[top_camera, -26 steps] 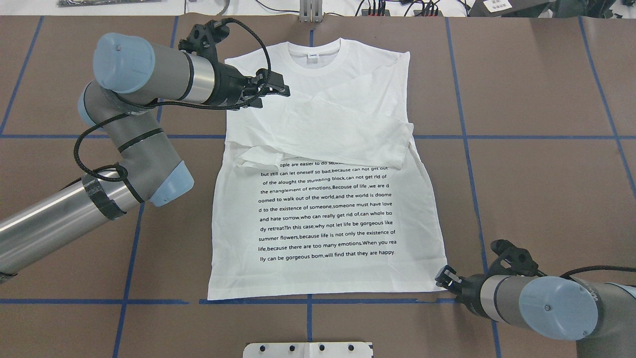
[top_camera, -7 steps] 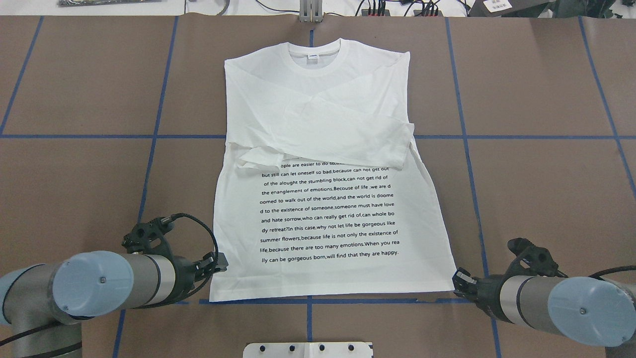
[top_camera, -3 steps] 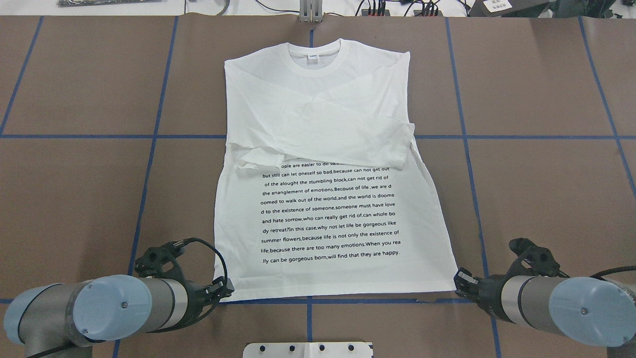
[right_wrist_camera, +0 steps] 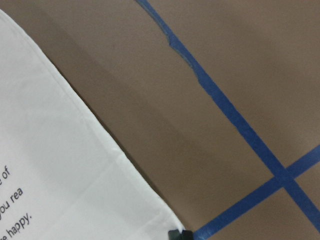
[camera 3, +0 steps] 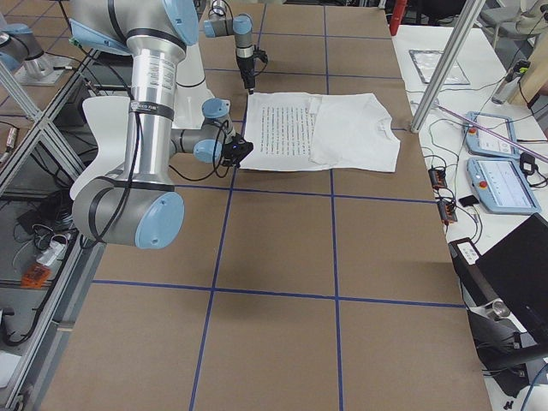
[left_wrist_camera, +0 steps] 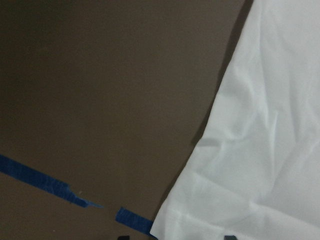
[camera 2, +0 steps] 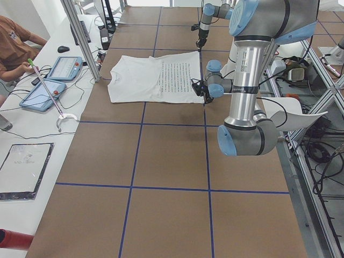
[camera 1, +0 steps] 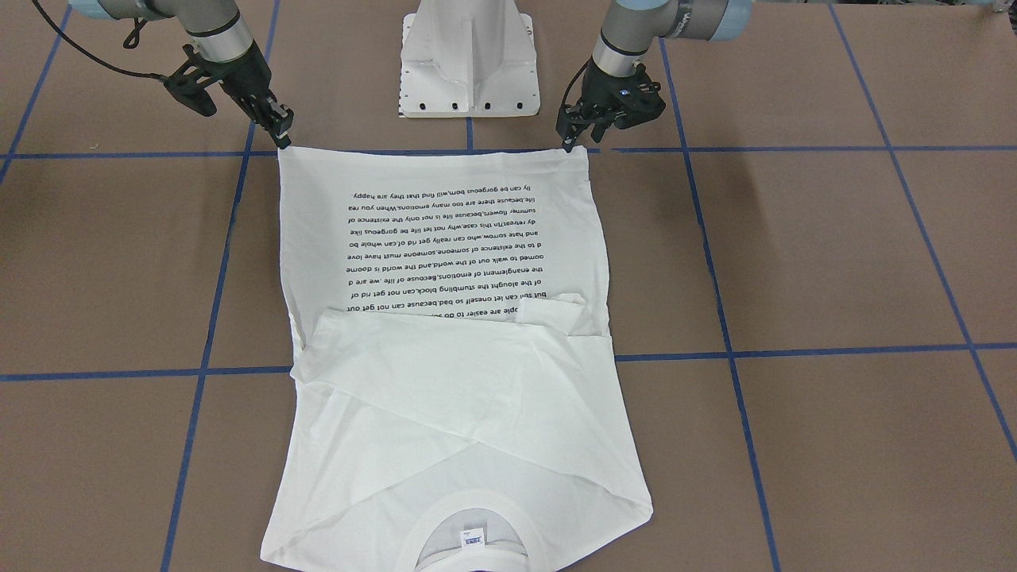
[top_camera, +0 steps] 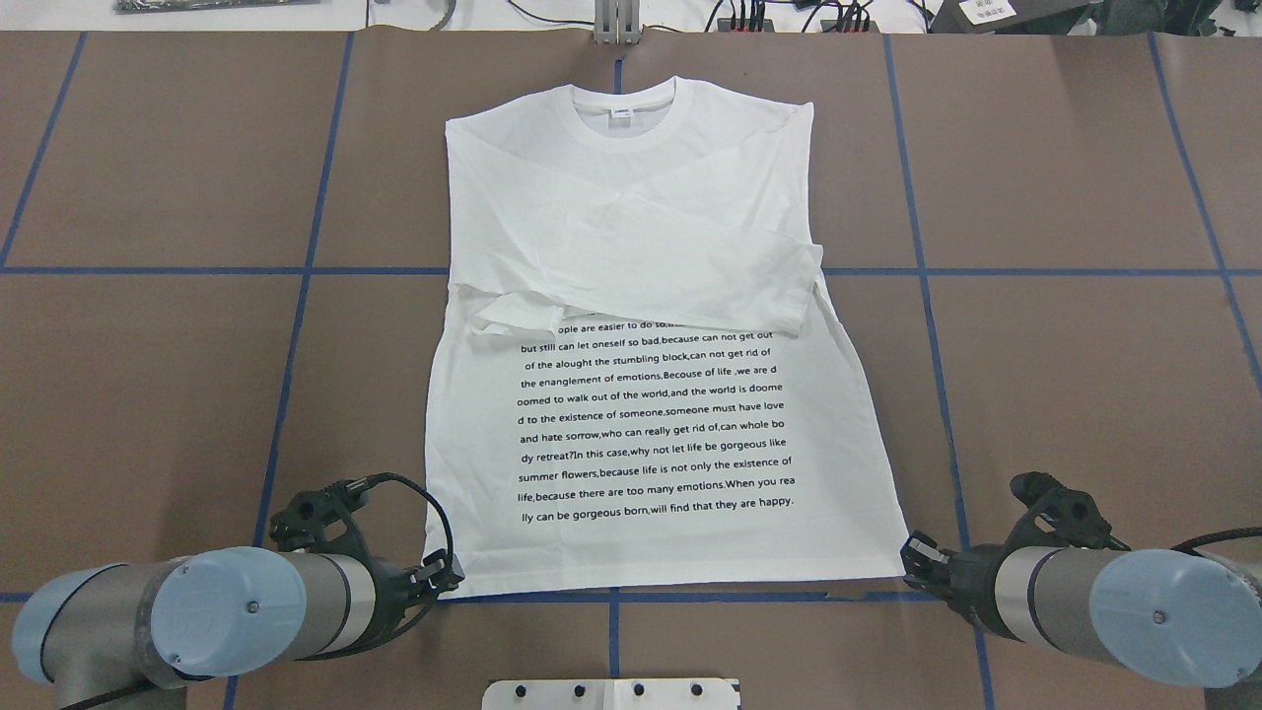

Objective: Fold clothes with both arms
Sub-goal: 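Grasp both hem corners nearest the robot with the left and right grippers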

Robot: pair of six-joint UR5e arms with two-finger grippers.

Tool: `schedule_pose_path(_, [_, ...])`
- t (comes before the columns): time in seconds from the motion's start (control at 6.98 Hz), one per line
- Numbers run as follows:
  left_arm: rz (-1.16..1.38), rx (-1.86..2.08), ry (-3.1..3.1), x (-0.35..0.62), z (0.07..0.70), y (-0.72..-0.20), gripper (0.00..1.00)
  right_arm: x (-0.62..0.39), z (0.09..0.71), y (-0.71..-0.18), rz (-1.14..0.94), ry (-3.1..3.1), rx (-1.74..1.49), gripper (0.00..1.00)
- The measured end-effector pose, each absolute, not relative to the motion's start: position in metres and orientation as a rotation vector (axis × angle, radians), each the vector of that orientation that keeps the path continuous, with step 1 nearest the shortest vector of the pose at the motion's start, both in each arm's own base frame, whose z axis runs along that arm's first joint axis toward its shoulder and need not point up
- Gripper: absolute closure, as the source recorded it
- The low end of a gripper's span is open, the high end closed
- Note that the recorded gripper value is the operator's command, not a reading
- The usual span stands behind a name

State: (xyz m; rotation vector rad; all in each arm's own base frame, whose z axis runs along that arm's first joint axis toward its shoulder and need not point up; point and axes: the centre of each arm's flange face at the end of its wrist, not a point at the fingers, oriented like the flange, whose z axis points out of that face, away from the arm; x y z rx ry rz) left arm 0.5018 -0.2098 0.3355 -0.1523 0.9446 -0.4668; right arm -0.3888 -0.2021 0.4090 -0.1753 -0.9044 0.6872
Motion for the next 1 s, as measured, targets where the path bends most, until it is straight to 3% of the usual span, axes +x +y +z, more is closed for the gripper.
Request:
schedule_pose_path(0.29, [-0.472,-0.141,0.934,0.5053,0.3405,-0.2111,0.39,-0.3888,0.409,-0.2021,0.687,-0.904,-0.175,1.0])
schedule_pose_path(0.43, [-0.473,-0.139,0.93,0.5067,0.3421,-0.2116,0.49,-0.3887,0.4088,-0.2021,0.687,-0.905,-0.175,1.0])
schedule_pose_path(0.57, [-0.475,-0.138,0.927,0.5077,0.3437,-0.212,0.81,-0.3884,0.4078,-0.202,0.687,-0.907,-0.176,1.0])
schedule_pose_path(0.72, [-0.476,-0.138,0.926,0.5081,0.3441,-0.2122,1.0,-0.3877,0.4075,-0.2019,0.687,-0.907,-0.176,1.0])
schedule_pose_path(1.0, [-0.478,-0.139,0.927,0.508,0.3435,-0.2122,1.0,-0.3865,0.4083,-0.2017,0.687,-0.905,-0.175,1.0])
